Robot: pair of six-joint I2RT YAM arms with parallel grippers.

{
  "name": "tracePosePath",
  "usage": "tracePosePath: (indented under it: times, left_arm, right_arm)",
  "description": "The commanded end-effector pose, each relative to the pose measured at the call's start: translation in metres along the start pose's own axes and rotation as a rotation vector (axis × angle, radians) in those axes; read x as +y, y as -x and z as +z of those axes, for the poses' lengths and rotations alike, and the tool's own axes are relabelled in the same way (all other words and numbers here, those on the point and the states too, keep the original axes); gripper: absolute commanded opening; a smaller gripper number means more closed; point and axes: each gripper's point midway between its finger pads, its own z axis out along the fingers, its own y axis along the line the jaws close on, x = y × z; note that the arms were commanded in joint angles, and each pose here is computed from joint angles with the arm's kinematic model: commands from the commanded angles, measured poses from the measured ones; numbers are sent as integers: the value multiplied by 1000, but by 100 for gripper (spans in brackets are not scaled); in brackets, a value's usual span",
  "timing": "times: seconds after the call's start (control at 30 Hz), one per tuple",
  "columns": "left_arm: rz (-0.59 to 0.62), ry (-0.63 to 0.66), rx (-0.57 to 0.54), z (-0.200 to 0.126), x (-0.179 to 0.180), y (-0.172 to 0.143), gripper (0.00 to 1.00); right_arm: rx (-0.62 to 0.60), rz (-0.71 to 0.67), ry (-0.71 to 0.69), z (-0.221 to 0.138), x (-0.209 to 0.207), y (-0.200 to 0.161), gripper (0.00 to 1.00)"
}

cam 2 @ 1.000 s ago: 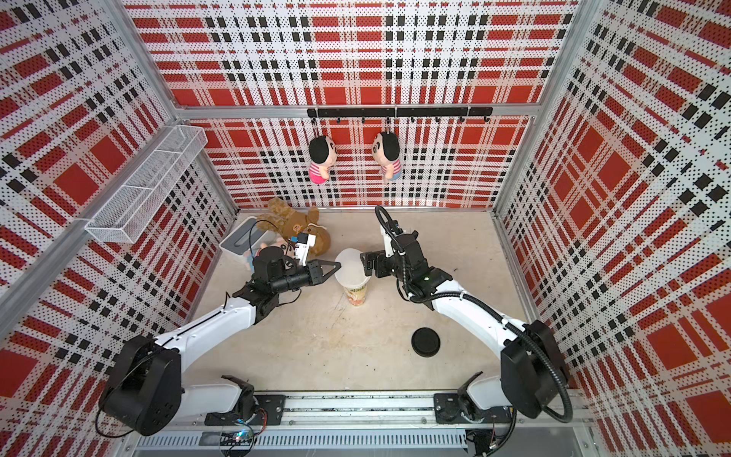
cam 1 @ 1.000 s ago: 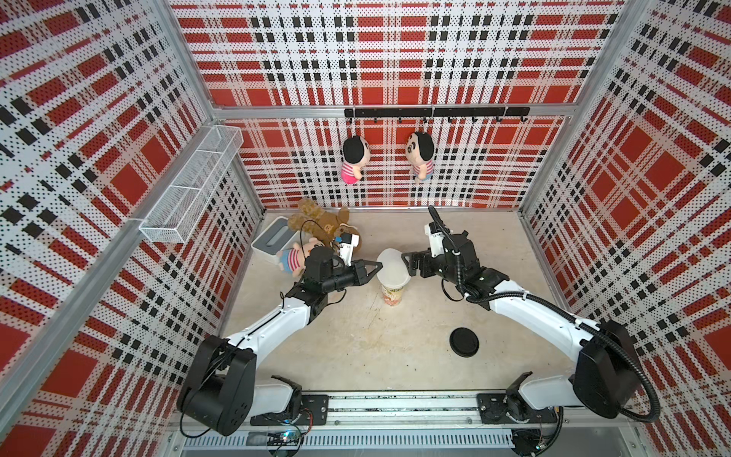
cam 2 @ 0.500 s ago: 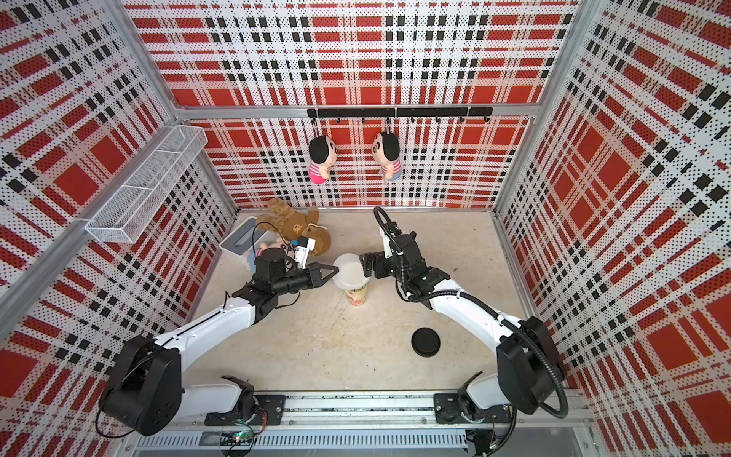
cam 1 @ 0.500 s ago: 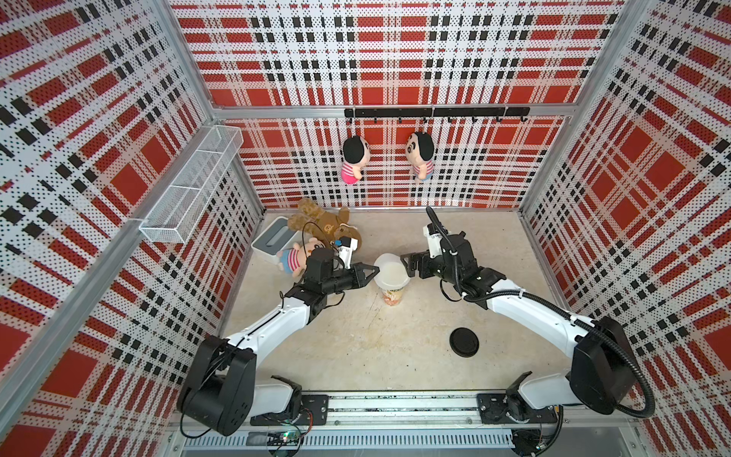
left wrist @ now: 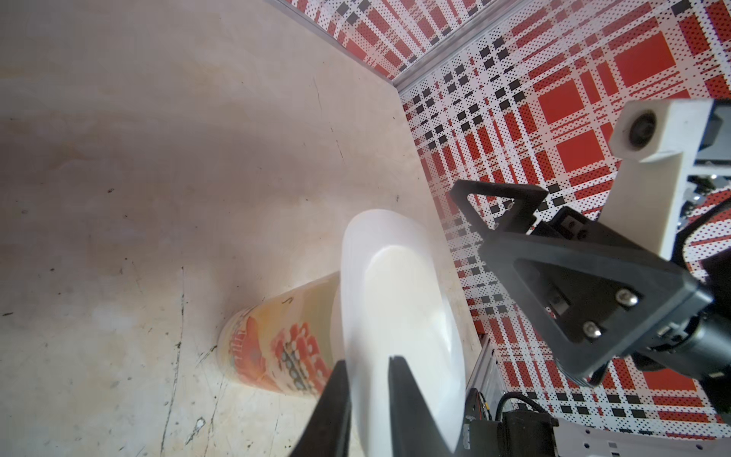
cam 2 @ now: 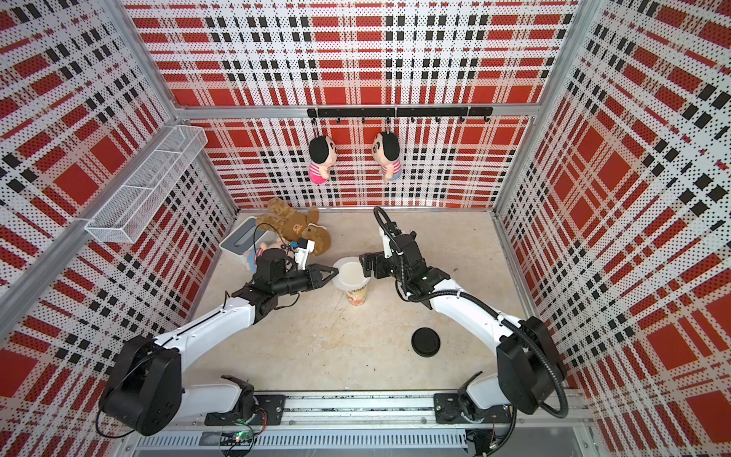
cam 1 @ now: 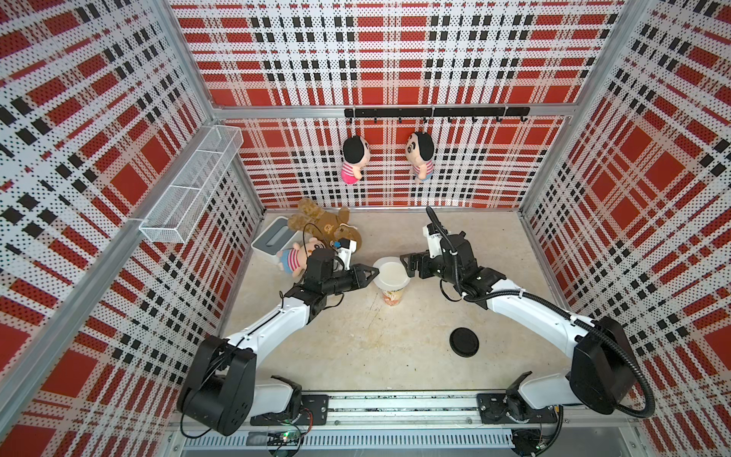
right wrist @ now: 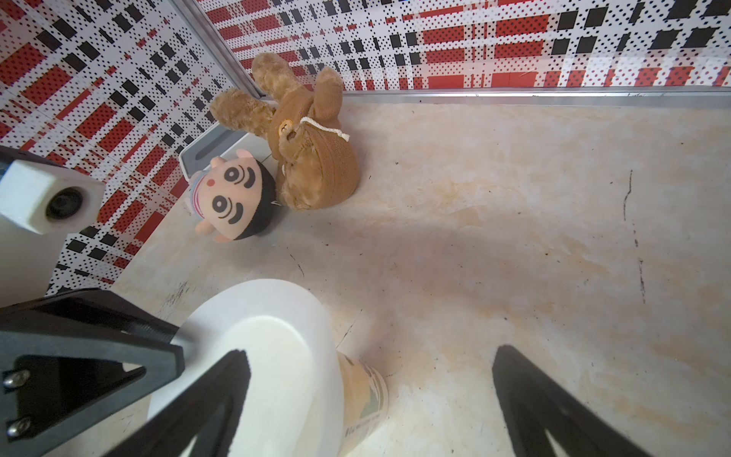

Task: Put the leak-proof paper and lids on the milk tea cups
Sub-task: Place the leak-proof paper at the cup.

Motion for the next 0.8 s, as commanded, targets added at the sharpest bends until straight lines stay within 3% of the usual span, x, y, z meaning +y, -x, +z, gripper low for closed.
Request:
tracePosePath:
  times: [0.0,0.77]
  left_arm:
    - [31,0,-24,-3,-5,10,18]
    - [46,-15,-20,-2,-11,11,21]
  right_arm:
    - [-28,-1,4,-2,0,7,100]
    - [-42,-6,-6,-8,-1,11,100]
